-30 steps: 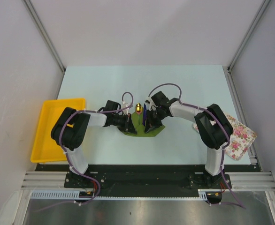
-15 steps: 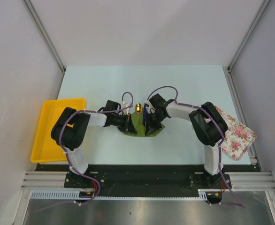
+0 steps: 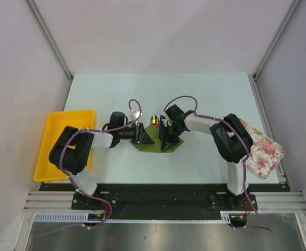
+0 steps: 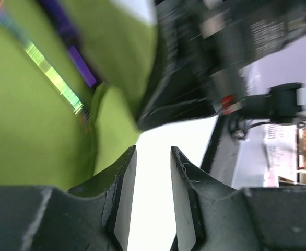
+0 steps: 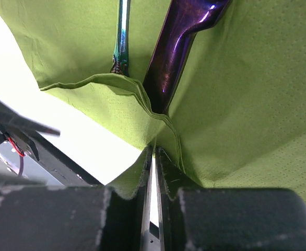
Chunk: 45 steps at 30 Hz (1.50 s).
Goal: Place the utensils on the paper napkin and roll it up
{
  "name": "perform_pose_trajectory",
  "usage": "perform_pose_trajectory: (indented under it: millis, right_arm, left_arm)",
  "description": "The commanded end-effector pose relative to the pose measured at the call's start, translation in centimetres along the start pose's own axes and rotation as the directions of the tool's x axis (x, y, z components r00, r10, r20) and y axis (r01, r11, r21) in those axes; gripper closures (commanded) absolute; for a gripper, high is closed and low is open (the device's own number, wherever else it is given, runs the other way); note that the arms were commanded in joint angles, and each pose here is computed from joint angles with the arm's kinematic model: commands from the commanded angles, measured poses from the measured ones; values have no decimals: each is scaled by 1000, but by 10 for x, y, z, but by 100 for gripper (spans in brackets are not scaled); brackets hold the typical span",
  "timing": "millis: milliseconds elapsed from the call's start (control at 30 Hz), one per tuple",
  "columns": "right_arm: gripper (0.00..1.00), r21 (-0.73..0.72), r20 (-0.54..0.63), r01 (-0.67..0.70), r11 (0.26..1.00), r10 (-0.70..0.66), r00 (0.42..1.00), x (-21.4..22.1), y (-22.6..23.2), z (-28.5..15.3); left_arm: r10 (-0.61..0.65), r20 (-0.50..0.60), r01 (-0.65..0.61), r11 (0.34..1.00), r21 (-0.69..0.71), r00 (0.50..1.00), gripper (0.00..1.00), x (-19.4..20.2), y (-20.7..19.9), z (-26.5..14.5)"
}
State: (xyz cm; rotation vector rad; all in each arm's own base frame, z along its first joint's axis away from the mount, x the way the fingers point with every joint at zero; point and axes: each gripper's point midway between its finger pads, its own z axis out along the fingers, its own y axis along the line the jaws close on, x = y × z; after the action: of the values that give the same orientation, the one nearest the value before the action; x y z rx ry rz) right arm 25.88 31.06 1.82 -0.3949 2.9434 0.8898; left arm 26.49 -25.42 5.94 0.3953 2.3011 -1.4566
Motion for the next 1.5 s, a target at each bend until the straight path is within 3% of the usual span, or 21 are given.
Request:
perform_pose_trajectory:
  millis: [0, 367, 1100, 1467]
  right_arm:
    - [90, 17, 19, -1, 1000, 1, 1000, -10, -5, 3]
    - [90, -14, 23, -27, 1000, 27, 999, -16, -4, 1]
    - [89, -42, 41, -20, 999, 22, 999, -21, 2, -9]
    - [59, -18, 146, -68, 998, 70, 987, -45, -18, -74]
  left_arm:
    - [52, 66, -62, 987, 151, 996, 65, -20, -33, 1]
    - [-65, 32, 58, 982, 177, 997, 76, -8, -21, 29]
    - [-186, 3, 184, 975, 126, 983, 81, 1, 16, 48]
    - [-195, -6, 195, 977, 85, 981, 82, 3, 26, 49]
